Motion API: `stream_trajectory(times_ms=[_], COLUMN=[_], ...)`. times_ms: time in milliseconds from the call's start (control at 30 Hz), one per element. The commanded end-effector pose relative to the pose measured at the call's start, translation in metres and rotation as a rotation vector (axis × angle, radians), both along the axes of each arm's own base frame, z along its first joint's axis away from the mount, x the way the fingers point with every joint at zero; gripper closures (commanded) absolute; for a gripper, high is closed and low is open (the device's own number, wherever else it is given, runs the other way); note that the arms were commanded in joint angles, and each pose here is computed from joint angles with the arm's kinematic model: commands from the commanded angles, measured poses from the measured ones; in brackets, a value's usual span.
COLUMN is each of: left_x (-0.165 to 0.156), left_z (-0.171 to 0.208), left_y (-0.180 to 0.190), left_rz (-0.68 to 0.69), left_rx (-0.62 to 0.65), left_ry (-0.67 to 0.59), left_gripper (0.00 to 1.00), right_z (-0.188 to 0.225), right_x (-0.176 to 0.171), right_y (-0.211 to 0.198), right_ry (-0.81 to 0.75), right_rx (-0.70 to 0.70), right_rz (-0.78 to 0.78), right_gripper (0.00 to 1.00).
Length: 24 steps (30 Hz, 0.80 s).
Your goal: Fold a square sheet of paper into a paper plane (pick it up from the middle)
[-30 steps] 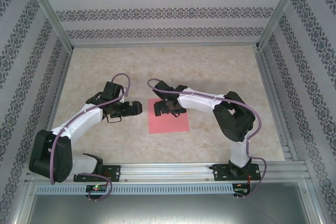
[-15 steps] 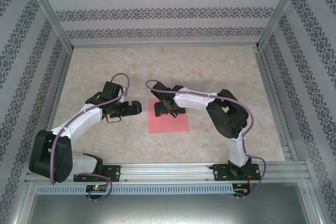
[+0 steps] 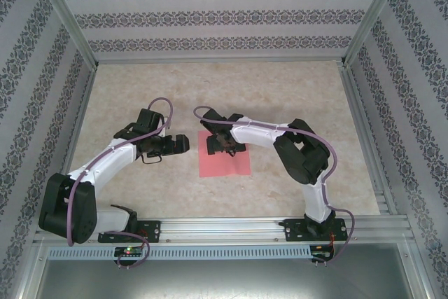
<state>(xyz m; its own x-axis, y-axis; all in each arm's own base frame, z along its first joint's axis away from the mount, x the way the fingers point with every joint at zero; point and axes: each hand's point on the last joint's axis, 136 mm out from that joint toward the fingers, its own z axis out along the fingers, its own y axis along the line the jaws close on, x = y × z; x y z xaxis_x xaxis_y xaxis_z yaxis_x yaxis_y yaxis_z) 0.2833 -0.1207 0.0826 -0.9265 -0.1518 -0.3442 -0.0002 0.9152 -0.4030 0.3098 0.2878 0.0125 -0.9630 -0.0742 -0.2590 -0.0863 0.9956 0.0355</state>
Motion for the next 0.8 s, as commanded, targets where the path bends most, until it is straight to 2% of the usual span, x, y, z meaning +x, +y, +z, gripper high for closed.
stream_trajectory(times_ms=[0,233,467,633,767], left_x=[0.001,0.000,0.000,0.000,0.000], left_z=[-0.003,-0.004,-0.003,-0.004,-0.004], left_y=[0.002,0.001,-0.001,-0.001,-0.001], left_rz=[0.013,0.011,0.008,0.008,0.007], left_rx=[-0.017,-0.022,-0.031,-0.033,-0.034], left_ry=[0.004,0.008,0.004,0.008,0.010], left_gripper=[0.00,0.00,0.00,0.00,0.00], right_z=[-0.020,0.007,0.031,0.023,0.010], right_x=[-0.007,0.002,0.006,0.000,-0.004], right_y=[-0.008,-0.005,-0.001,0.010,0.007], right_ry=[0.036,-0.026,-0.083,-0.051,-0.024], right_rx=[-0.059,-0.065,-0.077,0.000,-0.023], right_rz=[-0.016,-0.004,0.008,-0.014,-0.019], right_gripper=[0.13,0.17,0.13,0.15,0.16])
